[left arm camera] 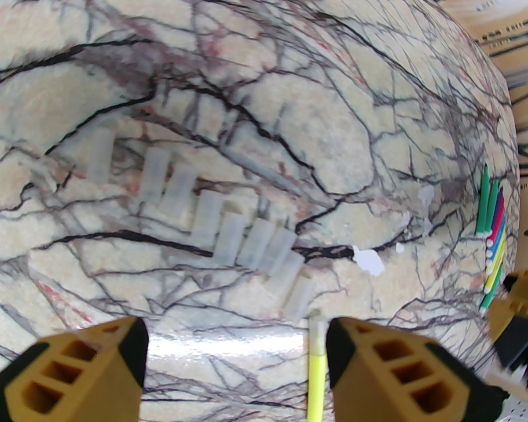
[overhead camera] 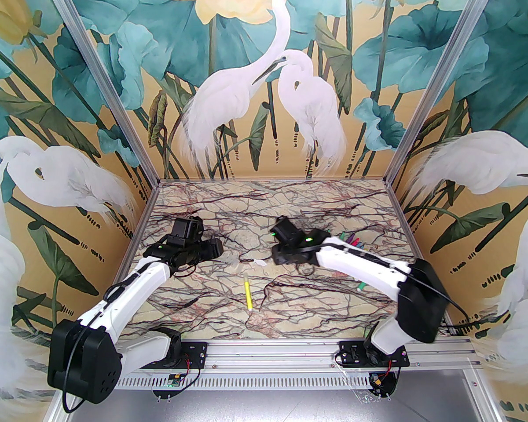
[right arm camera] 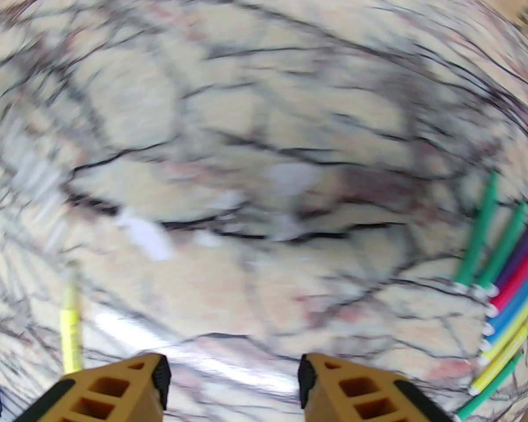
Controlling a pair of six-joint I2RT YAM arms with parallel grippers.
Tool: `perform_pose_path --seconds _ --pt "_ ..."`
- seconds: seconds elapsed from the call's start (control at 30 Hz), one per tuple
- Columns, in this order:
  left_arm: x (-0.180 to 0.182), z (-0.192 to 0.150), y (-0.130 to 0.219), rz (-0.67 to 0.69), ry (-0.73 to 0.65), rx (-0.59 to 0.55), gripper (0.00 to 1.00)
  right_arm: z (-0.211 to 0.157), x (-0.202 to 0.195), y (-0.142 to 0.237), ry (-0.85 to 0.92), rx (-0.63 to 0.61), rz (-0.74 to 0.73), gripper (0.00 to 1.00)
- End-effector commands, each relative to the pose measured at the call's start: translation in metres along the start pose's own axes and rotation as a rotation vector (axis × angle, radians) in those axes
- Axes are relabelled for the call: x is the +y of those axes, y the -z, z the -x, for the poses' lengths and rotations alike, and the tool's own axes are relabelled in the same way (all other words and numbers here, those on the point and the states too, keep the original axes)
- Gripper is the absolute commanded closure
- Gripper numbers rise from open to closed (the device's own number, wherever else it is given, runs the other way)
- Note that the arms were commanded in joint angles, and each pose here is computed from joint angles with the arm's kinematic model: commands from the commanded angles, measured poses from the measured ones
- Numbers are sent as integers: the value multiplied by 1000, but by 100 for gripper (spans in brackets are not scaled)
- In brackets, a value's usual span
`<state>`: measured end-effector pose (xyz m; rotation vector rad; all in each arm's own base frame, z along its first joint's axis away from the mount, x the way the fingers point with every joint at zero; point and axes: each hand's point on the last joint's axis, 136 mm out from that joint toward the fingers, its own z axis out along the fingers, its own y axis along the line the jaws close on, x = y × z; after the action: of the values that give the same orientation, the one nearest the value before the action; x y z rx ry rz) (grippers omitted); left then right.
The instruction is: Open the pen caps
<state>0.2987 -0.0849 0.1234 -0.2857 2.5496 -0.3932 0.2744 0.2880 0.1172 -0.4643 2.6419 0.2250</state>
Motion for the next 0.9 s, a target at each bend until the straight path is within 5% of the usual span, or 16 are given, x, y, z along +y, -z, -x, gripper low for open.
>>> perform_pose_path --seconds 0.0,0.5,0.87 --pt "7 4 1 0 45 -33 28 -9 25 -5 60 56 41 44" --pt "52 -3 -10 39 221 -85 28 -44 92 -38 162 167 129 44" --pt "58 -7 -12 56 229 -87 27 -72 116 -50 160 249 122 46"
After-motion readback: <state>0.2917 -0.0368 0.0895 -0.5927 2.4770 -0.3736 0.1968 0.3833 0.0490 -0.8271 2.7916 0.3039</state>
